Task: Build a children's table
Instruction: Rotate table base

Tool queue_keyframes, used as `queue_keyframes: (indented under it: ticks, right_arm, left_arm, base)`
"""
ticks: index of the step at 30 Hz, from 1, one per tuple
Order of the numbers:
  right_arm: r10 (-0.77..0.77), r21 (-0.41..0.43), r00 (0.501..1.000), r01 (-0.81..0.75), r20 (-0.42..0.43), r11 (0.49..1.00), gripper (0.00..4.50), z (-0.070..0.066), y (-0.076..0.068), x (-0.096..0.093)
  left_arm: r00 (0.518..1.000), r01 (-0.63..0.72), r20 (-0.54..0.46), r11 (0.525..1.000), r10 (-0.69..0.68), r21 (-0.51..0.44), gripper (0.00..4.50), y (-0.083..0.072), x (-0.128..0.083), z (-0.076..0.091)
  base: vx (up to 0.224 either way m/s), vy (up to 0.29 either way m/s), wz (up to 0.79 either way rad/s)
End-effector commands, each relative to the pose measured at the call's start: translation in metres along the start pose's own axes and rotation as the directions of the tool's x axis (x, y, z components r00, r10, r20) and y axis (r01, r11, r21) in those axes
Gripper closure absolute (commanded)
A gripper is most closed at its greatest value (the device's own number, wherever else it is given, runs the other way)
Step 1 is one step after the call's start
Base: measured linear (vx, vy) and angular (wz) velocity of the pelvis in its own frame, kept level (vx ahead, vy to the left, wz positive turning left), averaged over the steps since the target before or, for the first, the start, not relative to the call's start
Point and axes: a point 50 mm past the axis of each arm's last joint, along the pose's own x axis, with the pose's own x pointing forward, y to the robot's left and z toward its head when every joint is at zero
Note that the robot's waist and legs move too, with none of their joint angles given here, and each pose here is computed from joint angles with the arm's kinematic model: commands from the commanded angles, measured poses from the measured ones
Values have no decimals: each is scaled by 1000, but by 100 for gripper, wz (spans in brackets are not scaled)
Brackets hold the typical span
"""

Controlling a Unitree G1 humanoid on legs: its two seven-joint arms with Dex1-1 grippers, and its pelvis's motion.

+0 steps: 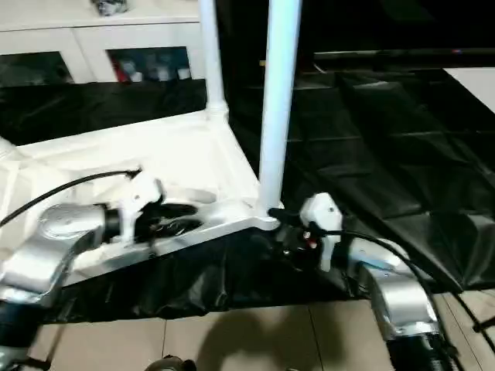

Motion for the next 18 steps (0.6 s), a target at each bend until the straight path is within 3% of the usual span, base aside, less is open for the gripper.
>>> queue_keyframes:
  ticks: [1,5,11,18]
  right_arm:
    - [-5,-3,1000,5,-23,1000,112,-4,-8,12]
    - [-87,-11,995,86,-50,996,112,-5,-24,28]
    - [-281,-21,958,280,-51,960,112,4,-55,44]
    - [-453,-21,890,452,-55,892,112,16,-77,57]
  left_arm:
    - [991,115,-66,992,-119,-57,265,-19,-13,-6]
    - [984,120,-122,989,-130,-81,230,-26,-17,-15]
    - [968,36,-243,996,-56,-85,191,-29,-17,-31]
    - [953,-110,-287,993,95,-34,130,-17,-15,-36]
  base:
    - [0,0,0]
    - [0,0,0]
    - [0,0,0]
    - [0,0,0]
